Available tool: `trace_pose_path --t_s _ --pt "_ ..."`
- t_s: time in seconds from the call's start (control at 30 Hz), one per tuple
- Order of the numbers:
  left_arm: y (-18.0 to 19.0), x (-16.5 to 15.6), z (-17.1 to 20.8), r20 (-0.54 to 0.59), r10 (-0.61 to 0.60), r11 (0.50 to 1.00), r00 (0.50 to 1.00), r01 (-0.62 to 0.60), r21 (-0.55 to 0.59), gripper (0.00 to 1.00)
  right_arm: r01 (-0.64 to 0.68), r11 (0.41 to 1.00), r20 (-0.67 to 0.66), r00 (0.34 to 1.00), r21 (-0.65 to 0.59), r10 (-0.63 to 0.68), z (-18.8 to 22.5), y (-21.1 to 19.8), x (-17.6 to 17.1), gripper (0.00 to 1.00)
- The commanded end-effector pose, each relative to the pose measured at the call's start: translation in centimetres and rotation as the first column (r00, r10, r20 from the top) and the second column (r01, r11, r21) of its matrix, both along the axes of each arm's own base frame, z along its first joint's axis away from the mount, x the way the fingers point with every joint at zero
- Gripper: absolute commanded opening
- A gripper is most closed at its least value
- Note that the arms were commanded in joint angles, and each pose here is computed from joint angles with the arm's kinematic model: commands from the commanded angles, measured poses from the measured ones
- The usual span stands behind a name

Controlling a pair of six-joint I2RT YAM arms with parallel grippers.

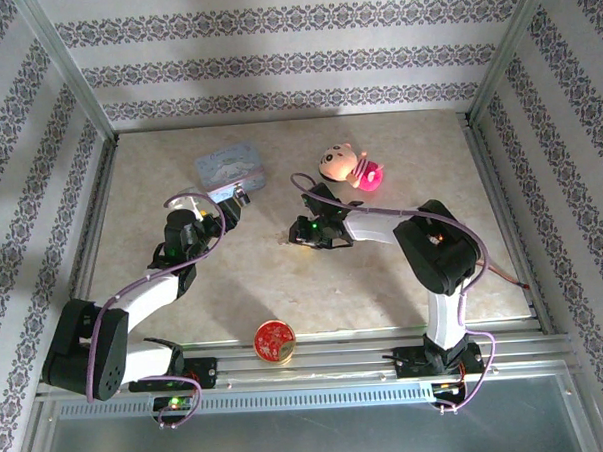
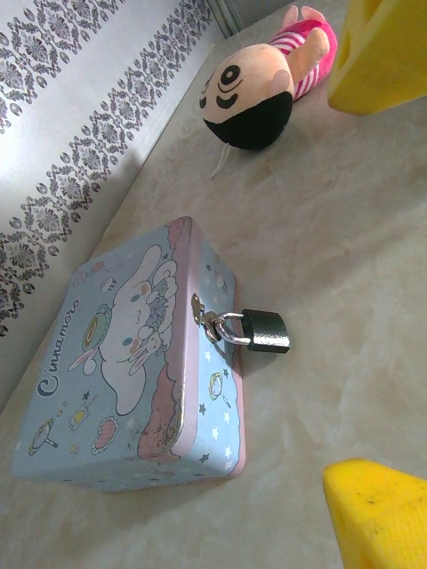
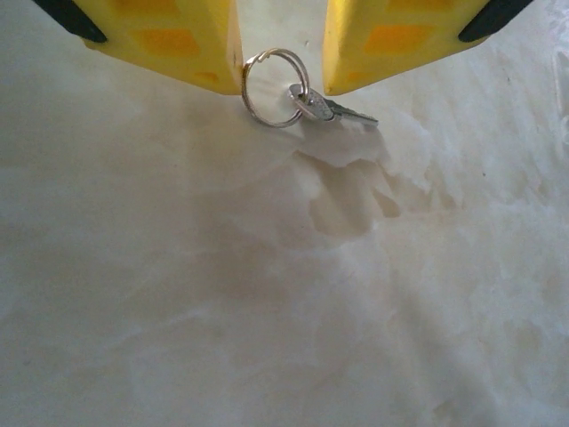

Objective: Unlock a padlock with a key

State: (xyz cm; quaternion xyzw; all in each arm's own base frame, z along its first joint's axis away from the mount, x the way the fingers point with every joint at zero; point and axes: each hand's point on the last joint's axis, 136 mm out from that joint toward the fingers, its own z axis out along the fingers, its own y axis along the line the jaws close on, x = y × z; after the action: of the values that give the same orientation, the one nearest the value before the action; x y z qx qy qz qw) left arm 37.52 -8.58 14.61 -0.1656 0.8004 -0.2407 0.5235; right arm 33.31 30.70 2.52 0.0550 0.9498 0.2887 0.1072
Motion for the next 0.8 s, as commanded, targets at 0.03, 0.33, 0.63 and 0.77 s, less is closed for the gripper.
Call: trace_pose_path --t_s 0.03,0.33,0.63,0.77 --pt "-0.3 0.0 0.1 -0.001 -0.009 1.0 1.0 0.009 0.012 0.99 0.008 1.0 -0.019 1.0 -0.01 -0.008 -0.5 0.5 -0.2 0.3" --pt "-0.3 -0.1 0.0 -0.006 -0.014 1.0 1.0 0.014 0.016 0.99 0.023 1.0 -0.029 0.999 -0.004 -0.024 -1.2 0.9 -0.2 0.3" --pt "-0.2 -0.2 -0.2 -0.009 -0.016 1.0 1.0 0.016 0.02 0.99 0.039 0.999 -0.012 0.999 0.016 -0.039 -0.9 1.5 0.7 0.19" --pt "-0.3 -0.2 -0.3 -0.012 -0.021 0.999 1.0 0.021 0.028 0.99 0.038 0.999 -0.019 0.999 0.037 -0.038 -0.9 1.9 0.7 0.08"
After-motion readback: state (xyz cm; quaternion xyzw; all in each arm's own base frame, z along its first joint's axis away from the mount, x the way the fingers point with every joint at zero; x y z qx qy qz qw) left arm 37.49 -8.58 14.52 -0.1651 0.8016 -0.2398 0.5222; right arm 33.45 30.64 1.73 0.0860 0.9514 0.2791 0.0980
